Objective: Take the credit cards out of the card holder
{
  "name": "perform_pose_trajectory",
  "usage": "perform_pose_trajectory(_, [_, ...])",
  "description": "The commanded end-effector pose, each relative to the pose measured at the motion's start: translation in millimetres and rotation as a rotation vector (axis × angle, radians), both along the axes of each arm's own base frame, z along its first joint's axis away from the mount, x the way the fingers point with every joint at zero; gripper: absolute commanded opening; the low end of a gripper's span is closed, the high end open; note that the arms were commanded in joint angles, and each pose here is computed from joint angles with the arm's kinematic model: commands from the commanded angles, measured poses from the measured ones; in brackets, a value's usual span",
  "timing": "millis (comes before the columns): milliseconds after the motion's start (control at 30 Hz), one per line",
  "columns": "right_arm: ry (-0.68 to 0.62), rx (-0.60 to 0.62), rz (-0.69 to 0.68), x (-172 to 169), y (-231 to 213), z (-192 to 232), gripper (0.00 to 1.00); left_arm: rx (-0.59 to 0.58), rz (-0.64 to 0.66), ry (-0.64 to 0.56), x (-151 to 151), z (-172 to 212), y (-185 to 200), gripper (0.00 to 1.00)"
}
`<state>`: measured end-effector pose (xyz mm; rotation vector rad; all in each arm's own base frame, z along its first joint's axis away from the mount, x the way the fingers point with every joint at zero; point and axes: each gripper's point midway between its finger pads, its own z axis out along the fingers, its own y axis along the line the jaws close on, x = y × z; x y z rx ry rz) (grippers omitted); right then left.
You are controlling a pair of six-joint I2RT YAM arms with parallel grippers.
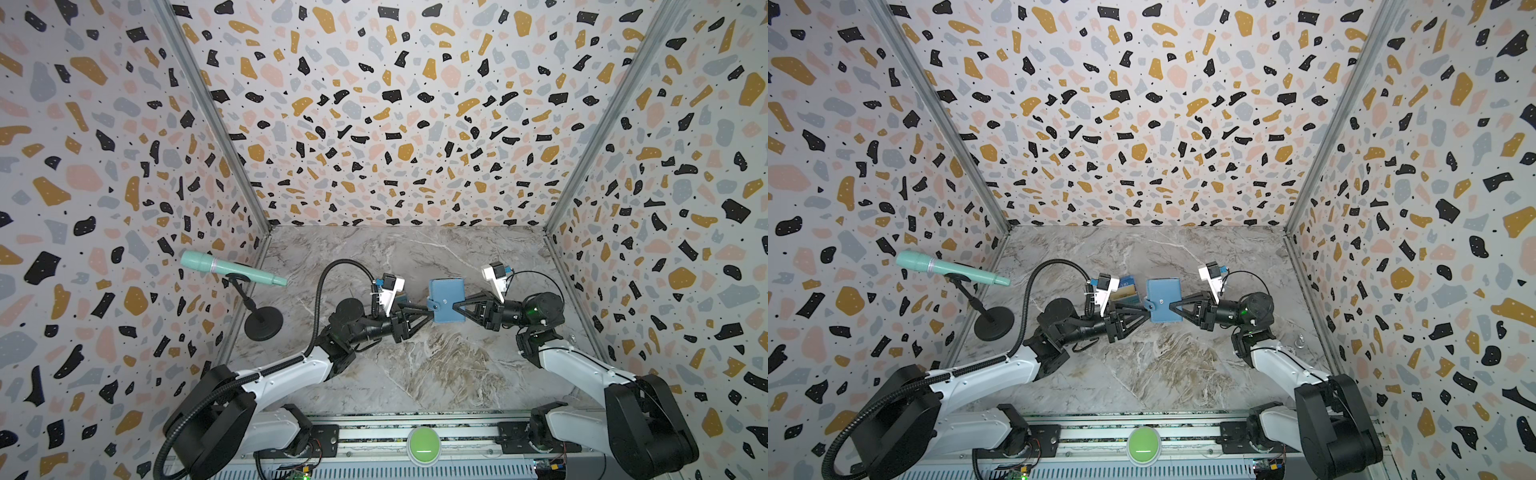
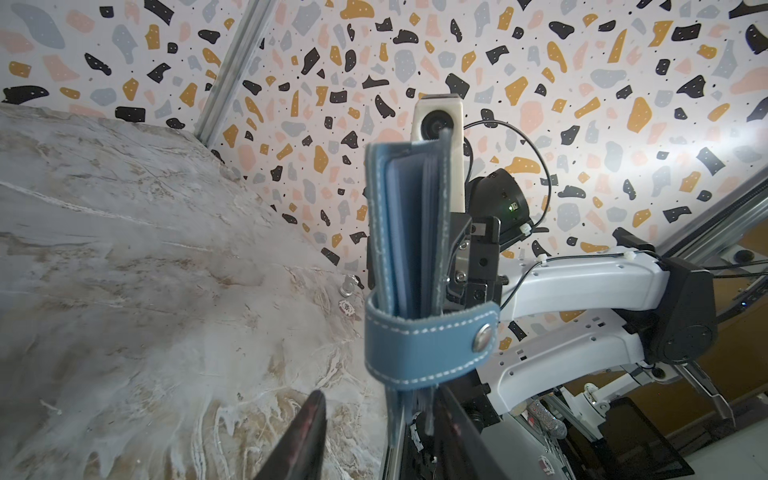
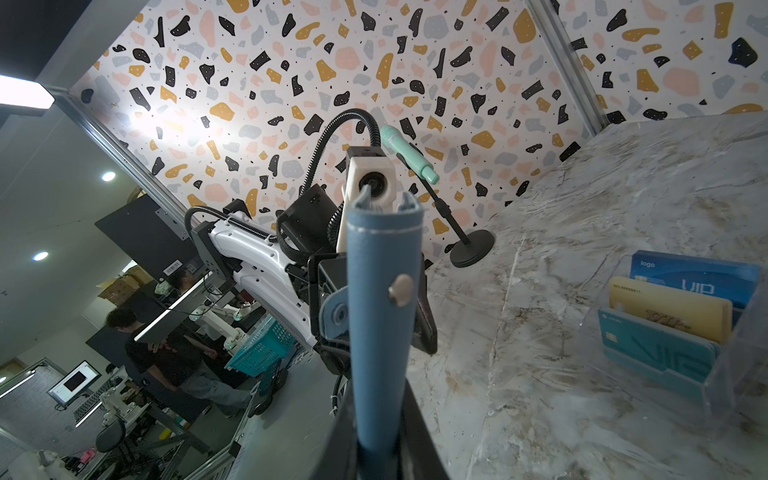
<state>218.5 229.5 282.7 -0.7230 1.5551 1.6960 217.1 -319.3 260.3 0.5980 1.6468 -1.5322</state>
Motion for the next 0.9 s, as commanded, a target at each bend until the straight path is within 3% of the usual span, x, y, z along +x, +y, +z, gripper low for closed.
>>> perform_pose_trajectory(0, [-0.073,0.024,0.016,-4,1,18,0.0,-0.055,-0.03,-0.061,-9,20,2,0.41])
perform_pose_trajectory(167, [-0.09,0.041,0.038,-10,0,24,0.0,-0.052,-0.021,-0.063,-6,20,1,0.34])
perform_pose_trajectory(633, [-0.088,0.055,0.101,-22,15,23,0.0,-0.096,-0.053,-0.082,-13,35,1,0.33])
perform_pose_trajectory(867, [-0.068,0.051,0.129,-23,17,19,0.0,-0.135,-0.055,-0.092,-18,41,6,0.23])
